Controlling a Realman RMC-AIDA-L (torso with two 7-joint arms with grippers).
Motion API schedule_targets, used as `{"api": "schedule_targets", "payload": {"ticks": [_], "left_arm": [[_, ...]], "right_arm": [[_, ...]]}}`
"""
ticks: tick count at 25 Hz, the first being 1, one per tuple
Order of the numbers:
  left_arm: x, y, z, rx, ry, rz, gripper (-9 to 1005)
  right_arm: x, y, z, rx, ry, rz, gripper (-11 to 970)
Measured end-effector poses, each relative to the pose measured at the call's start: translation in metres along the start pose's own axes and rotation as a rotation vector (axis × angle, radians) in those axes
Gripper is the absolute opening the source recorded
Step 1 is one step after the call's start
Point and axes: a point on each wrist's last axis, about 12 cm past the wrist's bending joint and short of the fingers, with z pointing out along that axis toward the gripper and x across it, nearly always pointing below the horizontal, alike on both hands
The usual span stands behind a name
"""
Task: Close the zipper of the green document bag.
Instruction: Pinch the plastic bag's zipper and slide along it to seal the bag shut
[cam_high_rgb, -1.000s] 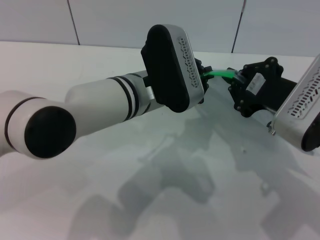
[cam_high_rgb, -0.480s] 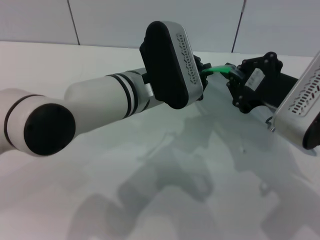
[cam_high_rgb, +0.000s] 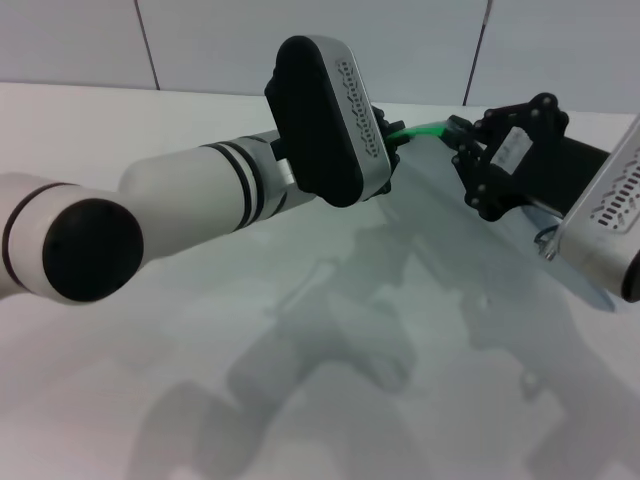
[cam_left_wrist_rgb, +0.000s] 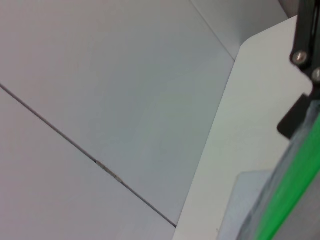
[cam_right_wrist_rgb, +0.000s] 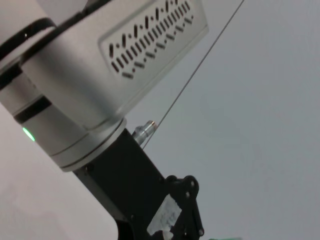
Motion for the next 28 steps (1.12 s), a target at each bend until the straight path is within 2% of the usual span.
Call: {"api": "schedule_targets", "payload": {"ticks": [8, 28], "left_arm": [[0.0073, 0.0034, 0.0026, -0.003, 0.025, -0.005, 69], [0.0042, 0.0018, 0.0040, 0.005, 0.019, 0.002, 68]], "right_arm": [[-0.0026, -0.0001, -0.0018, 0.003, -0.007, -0.004, 22], [0.0033, 0.0014, 0.0007, -0.015, 0.012, 0.001, -2]]}}
